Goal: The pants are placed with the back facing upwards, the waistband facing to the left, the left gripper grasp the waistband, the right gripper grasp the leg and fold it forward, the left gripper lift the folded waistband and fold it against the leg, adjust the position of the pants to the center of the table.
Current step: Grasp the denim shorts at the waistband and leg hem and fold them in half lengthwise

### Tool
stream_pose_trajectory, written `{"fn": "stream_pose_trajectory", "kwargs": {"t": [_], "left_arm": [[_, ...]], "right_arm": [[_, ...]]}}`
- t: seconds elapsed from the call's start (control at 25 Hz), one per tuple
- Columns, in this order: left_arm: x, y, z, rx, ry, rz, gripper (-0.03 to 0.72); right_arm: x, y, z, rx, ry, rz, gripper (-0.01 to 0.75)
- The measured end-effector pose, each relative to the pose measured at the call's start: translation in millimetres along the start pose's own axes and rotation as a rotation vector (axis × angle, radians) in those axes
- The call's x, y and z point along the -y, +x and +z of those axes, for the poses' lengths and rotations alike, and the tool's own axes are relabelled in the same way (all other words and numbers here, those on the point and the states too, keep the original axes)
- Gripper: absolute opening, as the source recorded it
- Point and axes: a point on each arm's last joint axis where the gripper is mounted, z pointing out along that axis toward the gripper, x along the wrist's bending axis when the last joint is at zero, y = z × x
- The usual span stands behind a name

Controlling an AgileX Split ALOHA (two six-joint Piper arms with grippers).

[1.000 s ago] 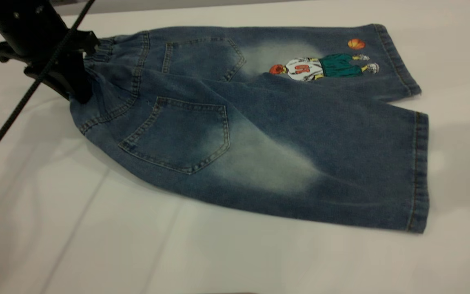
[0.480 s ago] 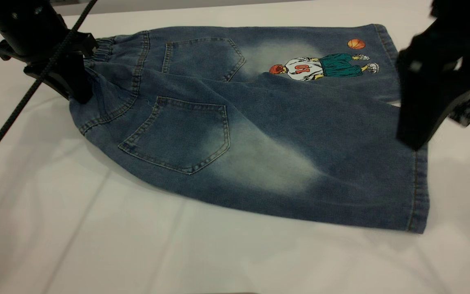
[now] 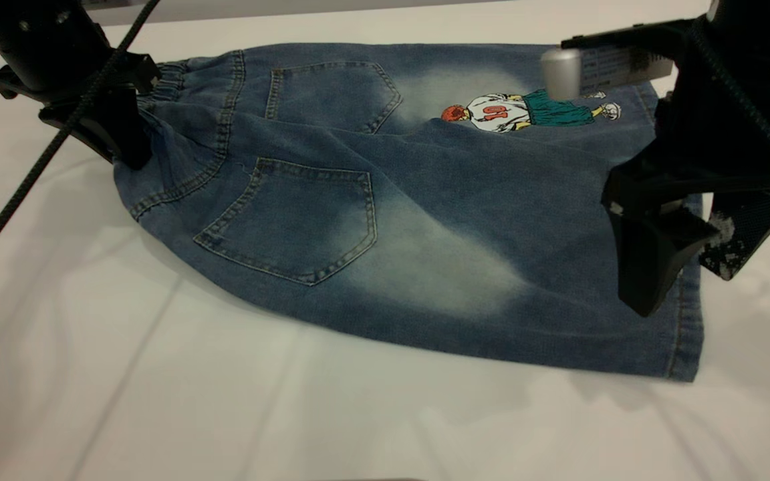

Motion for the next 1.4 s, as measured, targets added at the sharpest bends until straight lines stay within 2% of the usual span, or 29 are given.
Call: {"fn": "stream_pose_trajectory", "kwargs": {"t": [0.4, 1.24, 1.32, 1.4], "left_arm": [[0, 0, 0, 0.001, 0.0, -0.001, 0.087], [0, -1, 0, 0.006, -0.003, -0.006, 0.087], [0, -1, 0, 0.008, -0.003, -0.009, 0.087], [0, -1, 0, 0.009, -0.004, -0.01, 0.087]], "right_arm": [[-3, -8, 38, 0.009, 0.093, 0.057, 0.509], [-8, -18, 75, 0.035, 0.137, 0.066, 0.507], [-8, -18, 76, 0.036, 0.145, 0.064, 0.498], [-9, -18, 77, 0.04, 0.15, 0.06, 0.459]]}}
